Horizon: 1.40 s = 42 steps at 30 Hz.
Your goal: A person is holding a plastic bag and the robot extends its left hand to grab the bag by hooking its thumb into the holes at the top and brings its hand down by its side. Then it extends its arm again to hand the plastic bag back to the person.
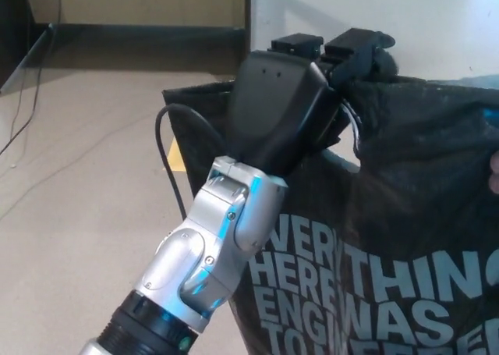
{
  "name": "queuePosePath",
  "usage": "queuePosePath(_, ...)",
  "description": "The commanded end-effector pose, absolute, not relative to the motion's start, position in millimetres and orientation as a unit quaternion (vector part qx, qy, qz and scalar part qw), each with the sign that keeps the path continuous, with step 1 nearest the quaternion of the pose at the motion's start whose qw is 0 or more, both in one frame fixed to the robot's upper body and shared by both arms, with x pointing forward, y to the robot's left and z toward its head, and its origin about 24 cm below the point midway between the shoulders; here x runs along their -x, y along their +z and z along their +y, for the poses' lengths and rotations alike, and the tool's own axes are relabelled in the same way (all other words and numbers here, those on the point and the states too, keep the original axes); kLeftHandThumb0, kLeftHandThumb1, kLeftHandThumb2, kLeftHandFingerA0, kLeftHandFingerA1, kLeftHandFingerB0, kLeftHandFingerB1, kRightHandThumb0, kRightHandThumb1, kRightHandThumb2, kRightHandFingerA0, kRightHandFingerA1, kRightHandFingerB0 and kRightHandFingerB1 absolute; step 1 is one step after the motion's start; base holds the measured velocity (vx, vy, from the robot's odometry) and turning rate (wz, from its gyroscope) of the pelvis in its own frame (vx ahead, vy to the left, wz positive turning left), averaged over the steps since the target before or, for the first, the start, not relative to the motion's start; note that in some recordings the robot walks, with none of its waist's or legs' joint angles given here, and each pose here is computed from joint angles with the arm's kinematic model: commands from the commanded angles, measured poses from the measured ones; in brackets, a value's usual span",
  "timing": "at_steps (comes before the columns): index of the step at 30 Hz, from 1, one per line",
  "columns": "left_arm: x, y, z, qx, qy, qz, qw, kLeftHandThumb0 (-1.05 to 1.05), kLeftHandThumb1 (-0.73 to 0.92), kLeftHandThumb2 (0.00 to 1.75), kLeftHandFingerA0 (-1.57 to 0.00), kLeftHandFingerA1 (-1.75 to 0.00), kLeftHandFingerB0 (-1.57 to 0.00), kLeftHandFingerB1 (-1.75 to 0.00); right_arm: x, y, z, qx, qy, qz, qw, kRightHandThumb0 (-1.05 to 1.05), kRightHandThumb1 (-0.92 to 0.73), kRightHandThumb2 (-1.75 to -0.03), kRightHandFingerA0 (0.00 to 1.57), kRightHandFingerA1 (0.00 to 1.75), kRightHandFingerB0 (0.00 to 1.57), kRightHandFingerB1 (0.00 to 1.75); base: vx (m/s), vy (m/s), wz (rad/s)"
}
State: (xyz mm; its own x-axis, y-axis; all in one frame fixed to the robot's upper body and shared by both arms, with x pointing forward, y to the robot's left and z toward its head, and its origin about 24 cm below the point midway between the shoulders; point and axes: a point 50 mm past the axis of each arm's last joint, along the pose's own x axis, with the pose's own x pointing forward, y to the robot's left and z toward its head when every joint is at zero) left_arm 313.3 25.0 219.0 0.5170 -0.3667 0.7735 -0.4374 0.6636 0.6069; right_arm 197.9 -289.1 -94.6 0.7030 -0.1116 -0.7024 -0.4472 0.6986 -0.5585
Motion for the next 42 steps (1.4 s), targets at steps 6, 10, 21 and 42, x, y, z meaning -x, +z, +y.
queuePosePath(6, -311, 227, 42, -0.372, 0.069, -0.538, 0.753, -0.14, 0.79, 0.69, -0.88, -1.75, -0.6, -1.48, -195, -95, -293, 0.379, 0.098, 0.38, 0.838, -0.41, -0.65, -0.63, 0.68, 0.47, 0.58, 0.42, 0.0, 0.0, 0.0)
queuePosePath(10, -308, 228, 54, -0.374, 0.094, -0.546, 0.744, -0.13, 0.75, 0.75, -0.91, -1.73, -0.65, -1.41, -194, -95, -294, 0.378, 0.099, 0.38, 0.839, -0.4, -0.65, -0.62, 0.67, 0.47, 0.61, 0.42, 0.0, 0.0, 0.0)
queuePosePath(21, -300, 239, 112, -0.38, 0.159, -0.545, 0.73, -0.11, 0.76, 0.68, -0.87, -1.75, -0.6, -1.47, -196, -94, -294, 0.374, 0.099, 0.377, 0.841, -0.4, -0.65, -0.62, 0.67, 0.47, 0.6, 0.42, 0.0, 0.0, 0.0)
queuePosePath(42, -254, 201, 242, -0.442, 0.237, -0.484, 0.717, 0.06, 0.54, 1.03, -1.26, -1.36, -0.92, -1.06, -191, -99, -289, 0.376, 0.106, 0.387, 0.835, -0.38, -0.7, -0.61, 0.69, 0.45, 0.62, 0.41, 0.0, 0.0, 0.0)
